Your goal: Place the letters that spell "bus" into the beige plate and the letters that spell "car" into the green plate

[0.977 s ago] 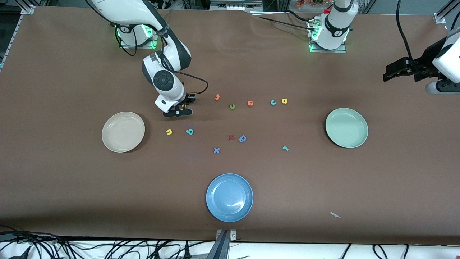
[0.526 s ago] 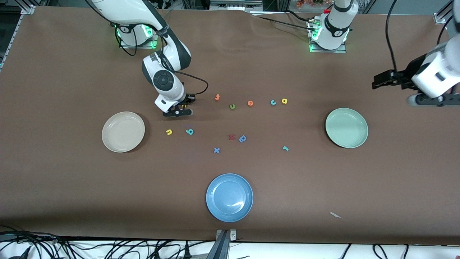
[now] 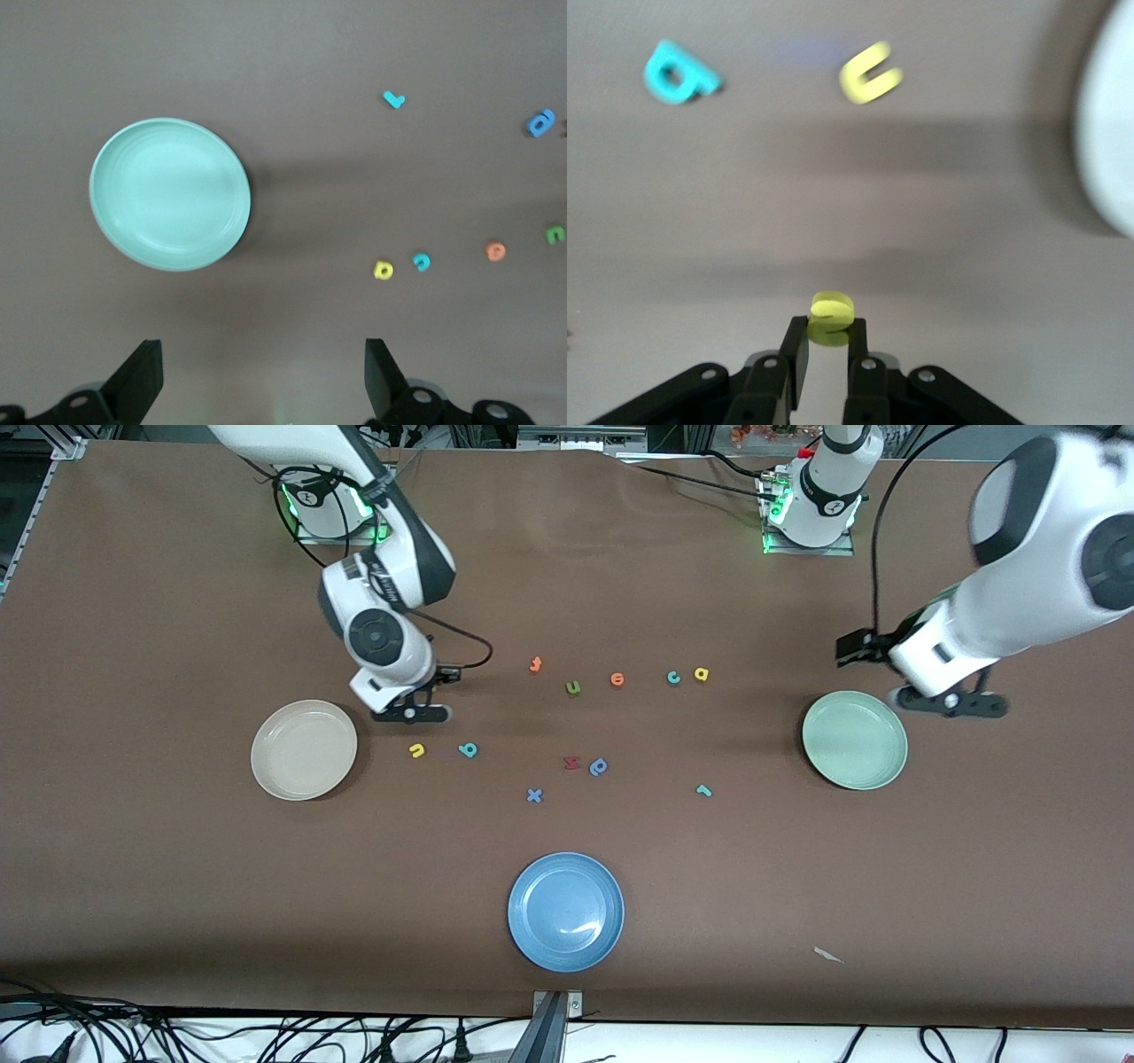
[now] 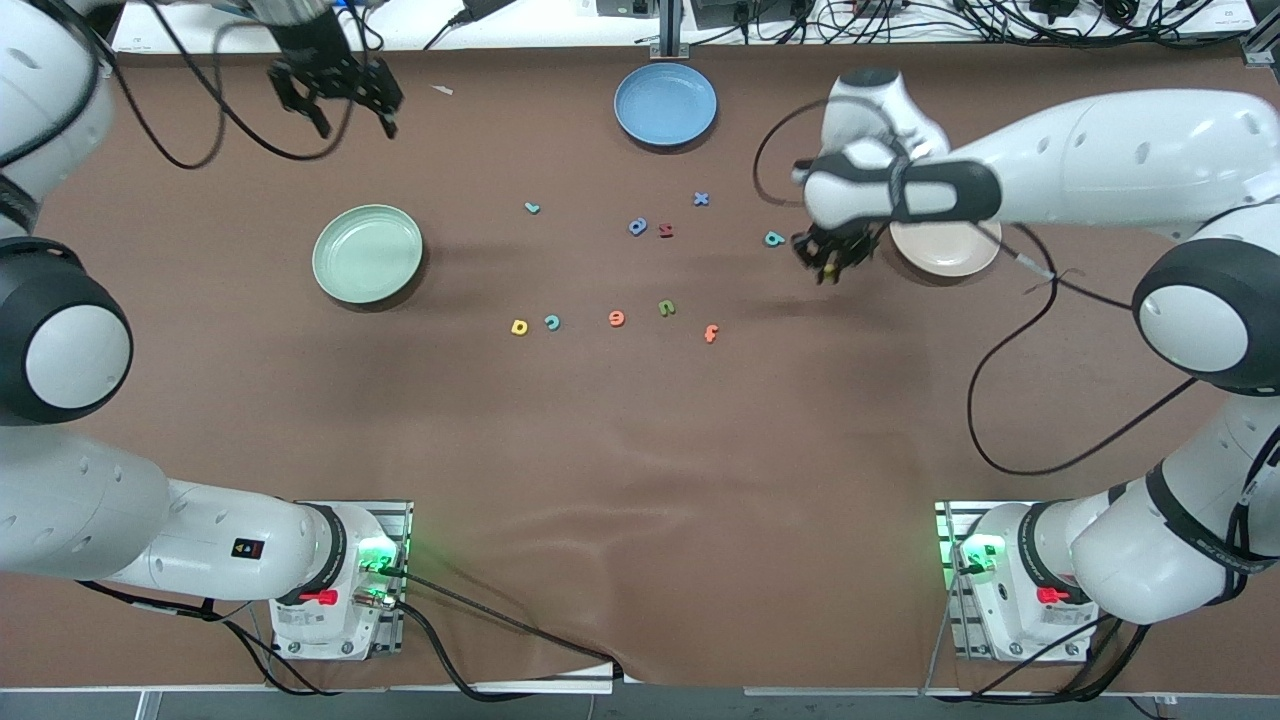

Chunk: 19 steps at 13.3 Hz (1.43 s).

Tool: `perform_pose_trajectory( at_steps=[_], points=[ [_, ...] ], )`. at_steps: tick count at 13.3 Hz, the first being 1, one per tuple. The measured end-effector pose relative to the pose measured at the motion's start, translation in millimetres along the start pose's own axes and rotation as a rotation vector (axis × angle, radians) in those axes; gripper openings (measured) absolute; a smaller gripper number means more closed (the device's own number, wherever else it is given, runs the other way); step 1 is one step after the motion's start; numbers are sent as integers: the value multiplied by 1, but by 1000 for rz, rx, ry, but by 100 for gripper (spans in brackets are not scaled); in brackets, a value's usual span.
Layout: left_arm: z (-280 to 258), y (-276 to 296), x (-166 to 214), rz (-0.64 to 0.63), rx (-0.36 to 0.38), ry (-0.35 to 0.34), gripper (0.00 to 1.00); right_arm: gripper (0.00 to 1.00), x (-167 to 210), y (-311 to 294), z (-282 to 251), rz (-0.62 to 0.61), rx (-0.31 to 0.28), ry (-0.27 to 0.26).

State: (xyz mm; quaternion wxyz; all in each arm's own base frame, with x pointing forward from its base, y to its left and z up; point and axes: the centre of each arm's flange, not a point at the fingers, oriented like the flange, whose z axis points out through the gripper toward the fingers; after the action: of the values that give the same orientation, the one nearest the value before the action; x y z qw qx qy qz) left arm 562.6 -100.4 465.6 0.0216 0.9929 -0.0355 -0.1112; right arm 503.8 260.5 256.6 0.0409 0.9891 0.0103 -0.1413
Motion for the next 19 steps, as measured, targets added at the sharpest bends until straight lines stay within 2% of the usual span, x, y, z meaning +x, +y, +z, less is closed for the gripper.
perform_pose_trajectory(
  at_steps=[3,8,10,15,19],
  points=[
    [56,5,33,4,-1,32,100,22,31,66,-29,-37,-6,-8],
    [137,39,83,12,-35,115,100,22,61,157,-27,-108,-25,-5],
    [172,57,96,21,-36,141,100,22,75,175,-9,-135,-46,0],
    [245,111,107,-11,-35,185,100,22,97,215,32,-186,-54,3],
    [270,123,108,-10,-29,194,100,22,99,216,37,-208,-66,4]
  ],
)
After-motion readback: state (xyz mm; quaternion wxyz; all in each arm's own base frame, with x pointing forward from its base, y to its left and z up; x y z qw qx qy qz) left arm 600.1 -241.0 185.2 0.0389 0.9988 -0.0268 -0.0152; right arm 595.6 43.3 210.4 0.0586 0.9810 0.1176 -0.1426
